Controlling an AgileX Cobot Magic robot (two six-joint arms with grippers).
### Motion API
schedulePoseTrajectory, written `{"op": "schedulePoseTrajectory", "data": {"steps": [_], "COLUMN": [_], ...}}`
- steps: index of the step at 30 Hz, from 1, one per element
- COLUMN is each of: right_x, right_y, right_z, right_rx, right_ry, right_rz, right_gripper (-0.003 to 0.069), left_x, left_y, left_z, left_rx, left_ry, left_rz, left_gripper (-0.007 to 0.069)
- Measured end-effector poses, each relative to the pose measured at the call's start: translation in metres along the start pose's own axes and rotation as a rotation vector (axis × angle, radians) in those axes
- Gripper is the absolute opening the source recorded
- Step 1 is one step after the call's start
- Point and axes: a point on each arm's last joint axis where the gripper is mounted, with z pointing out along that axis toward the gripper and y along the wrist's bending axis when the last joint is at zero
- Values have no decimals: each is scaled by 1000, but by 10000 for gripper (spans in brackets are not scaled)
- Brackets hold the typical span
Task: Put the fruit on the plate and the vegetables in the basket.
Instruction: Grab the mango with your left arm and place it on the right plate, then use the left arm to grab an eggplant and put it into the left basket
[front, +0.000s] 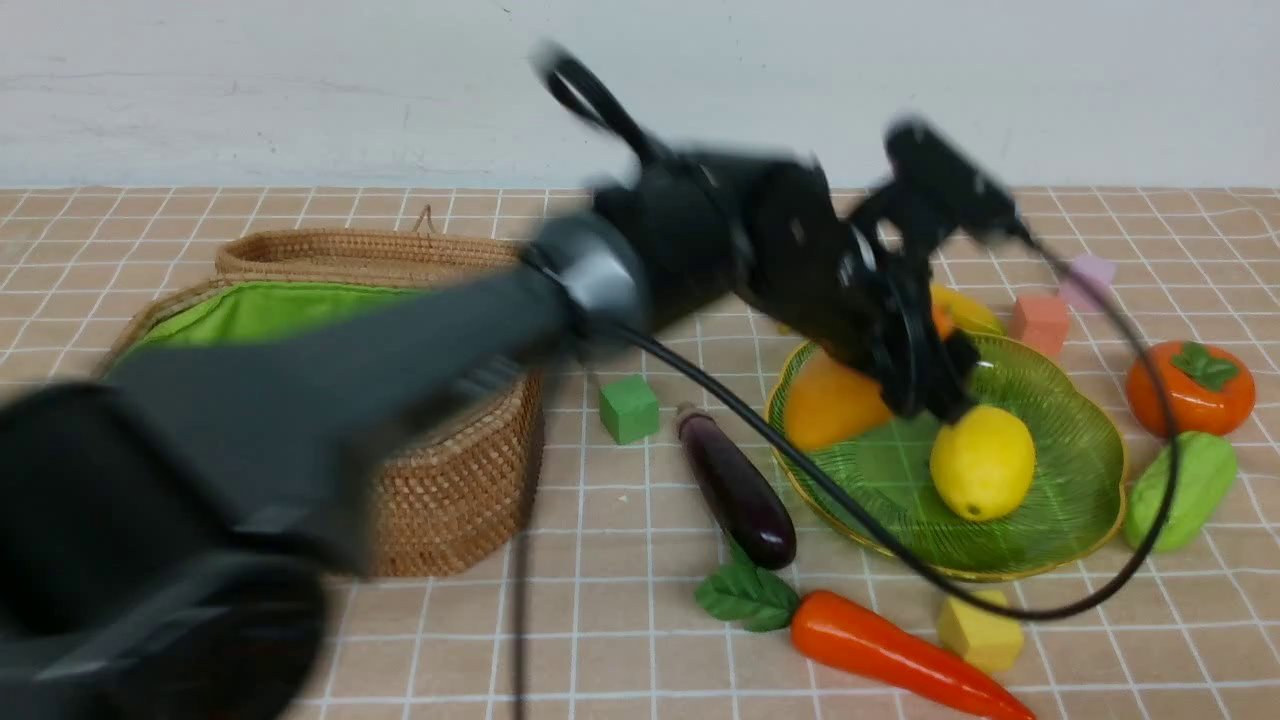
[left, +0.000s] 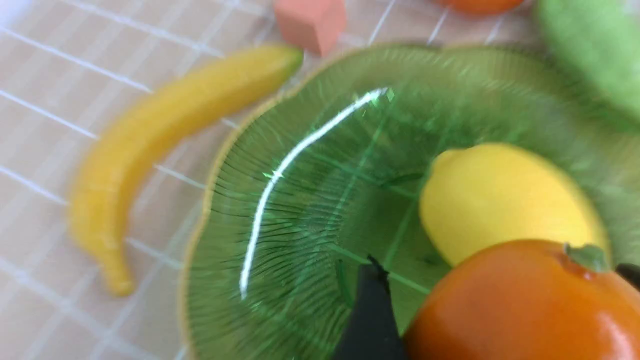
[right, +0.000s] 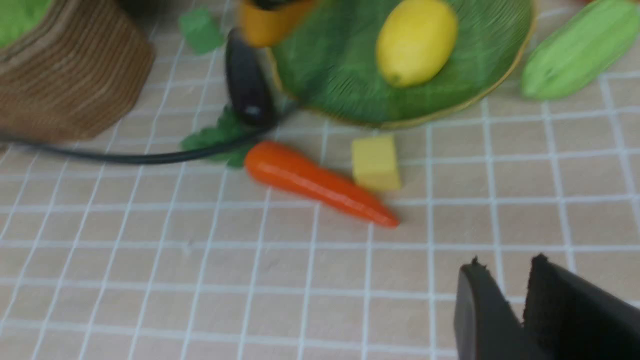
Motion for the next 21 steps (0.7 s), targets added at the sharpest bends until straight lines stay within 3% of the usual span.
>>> {"op": "schedulePoseTrajectory", "data": {"steps": [3,9,17,21], "right_x": [4,7,6,6], "right_y": [2,4,4,4], "right_z": [0,0,0,0], "right_rx": [-23,-44,-47,-49], "right_ry": [39,75,68,65], "right_rz": [-2,0,-31,-63], "right_gripper": [167,173,176,179], "left_x": [14,17,-29,-26], "left_y": [-1,-1,-2,-4], "left_z": [27,34,-49,-98], "left_rx": [0,5,70,132], "left_ry": [4,-2,52,299], "left_rz": [-15,-43,6,233], "left_gripper": [543,662,631,568]}}
